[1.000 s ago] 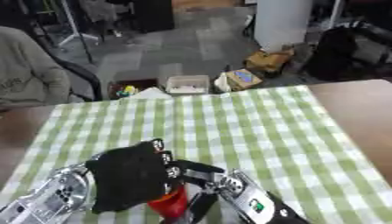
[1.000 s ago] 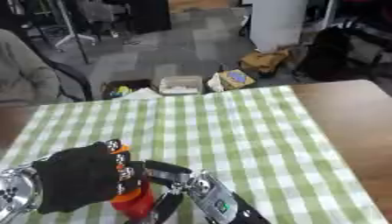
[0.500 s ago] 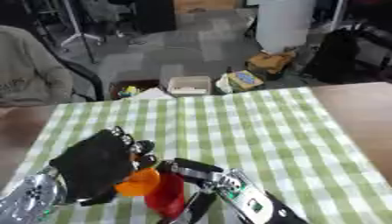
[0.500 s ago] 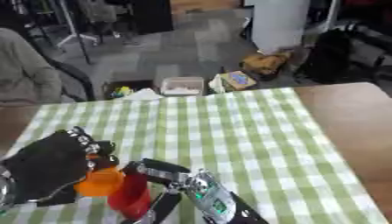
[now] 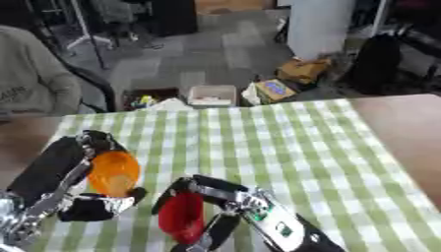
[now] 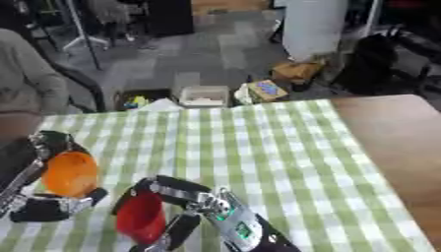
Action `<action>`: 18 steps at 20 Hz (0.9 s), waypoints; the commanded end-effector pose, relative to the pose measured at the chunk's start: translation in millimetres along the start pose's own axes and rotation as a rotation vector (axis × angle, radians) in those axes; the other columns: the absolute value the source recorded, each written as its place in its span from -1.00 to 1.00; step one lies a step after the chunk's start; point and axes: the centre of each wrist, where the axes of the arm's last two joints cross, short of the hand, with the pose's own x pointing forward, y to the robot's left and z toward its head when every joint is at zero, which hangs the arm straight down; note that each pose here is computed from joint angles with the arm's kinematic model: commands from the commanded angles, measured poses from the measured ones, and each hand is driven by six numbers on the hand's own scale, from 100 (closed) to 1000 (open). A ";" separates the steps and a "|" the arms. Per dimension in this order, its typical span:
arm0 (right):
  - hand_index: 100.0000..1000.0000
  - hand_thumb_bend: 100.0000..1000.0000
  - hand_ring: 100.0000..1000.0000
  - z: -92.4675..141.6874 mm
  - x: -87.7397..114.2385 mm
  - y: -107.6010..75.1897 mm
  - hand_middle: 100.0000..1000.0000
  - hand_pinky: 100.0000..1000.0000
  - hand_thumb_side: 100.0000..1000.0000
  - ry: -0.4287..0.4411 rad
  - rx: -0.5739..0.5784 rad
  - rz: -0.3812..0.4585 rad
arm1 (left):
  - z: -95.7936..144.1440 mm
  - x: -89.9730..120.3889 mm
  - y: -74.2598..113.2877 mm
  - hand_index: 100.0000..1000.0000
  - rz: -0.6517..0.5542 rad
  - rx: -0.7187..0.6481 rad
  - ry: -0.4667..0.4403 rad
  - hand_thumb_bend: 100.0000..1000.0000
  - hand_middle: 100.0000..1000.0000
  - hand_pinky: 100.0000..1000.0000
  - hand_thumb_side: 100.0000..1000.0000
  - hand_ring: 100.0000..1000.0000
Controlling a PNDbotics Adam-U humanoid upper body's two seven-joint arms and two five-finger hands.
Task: Pour the contents of one cup into another cup.
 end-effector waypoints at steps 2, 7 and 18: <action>0.44 -1.00 -0.54 4.8 -0.8 -7.4 -0.68 -0.42 -1.00 -0.010 0.011 0.064 | 3.3 -20.9 0.0 0.04 0.049 -0.008 0.076 -1.00 -0.97 -1.00 -0.52 -1.00; 0.51 -0.74 -0.44 30.3 -15.2 -11.1 -0.59 -0.32 -0.76 0.065 -0.067 0.164 | 6.7 -35.5 -13.6 0.18 0.133 -0.012 0.099 -1.00 -0.82 -0.90 -0.54 -0.98; 0.91 0.30 0.42 77.0 -27.7 -21.1 0.41 0.53 -0.02 0.191 -0.118 0.448 | 20.1 -26.0 1.9 0.72 0.122 0.017 0.028 -0.34 0.10 0.03 0.31 -0.05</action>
